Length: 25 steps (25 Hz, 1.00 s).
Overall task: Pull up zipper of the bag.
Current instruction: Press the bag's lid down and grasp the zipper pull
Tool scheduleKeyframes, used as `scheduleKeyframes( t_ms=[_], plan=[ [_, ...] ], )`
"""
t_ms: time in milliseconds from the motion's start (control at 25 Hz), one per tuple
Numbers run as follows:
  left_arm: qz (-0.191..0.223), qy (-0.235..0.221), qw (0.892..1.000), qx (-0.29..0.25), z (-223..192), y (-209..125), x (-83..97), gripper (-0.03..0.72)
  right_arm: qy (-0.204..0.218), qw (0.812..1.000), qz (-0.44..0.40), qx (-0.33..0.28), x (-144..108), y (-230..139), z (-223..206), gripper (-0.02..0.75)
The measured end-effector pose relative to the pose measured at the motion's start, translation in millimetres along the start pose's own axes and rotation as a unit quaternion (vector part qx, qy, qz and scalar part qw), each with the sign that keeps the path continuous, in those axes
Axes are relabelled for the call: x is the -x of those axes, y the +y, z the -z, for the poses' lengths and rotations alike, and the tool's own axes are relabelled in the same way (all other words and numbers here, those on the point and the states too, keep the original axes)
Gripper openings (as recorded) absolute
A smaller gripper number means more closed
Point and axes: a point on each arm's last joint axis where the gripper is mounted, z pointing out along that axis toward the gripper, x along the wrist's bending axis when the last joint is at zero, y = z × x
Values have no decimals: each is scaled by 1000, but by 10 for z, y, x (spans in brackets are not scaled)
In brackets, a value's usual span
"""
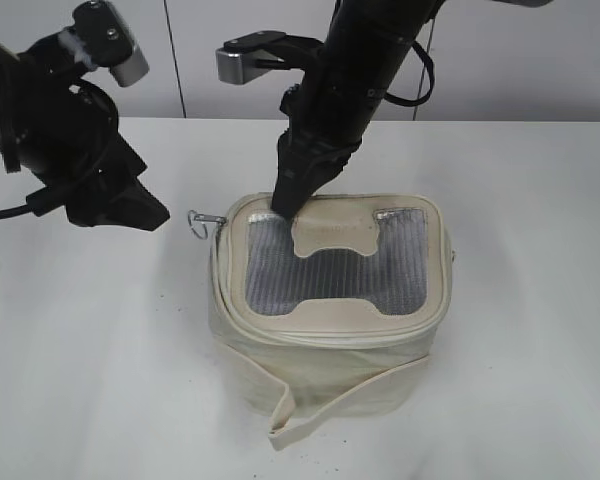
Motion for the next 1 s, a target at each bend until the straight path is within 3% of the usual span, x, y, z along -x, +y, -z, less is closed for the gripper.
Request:
scheduleKeyframes(
  t_ms=[160, 360, 680, 1000],
  plan=[
    [-53, 20, 998, 10, 1, 20, -36, 581, 0, 1000, 0, 0, 0, 0, 0, 46],
    [-89, 22, 996, 10, -1, 26, -33, 582, 0, 1000, 0, 0, 0, 0, 0, 43],
    [-202, 11, 979, -7, -157, 171, 196, 582, 0, 1000, 0, 0, 0, 0, 0, 43],
    [-221, 9, 975, -19, -299, 175, 217, 582, 0, 1000, 0, 0, 0, 0, 0, 42]
  ],
)
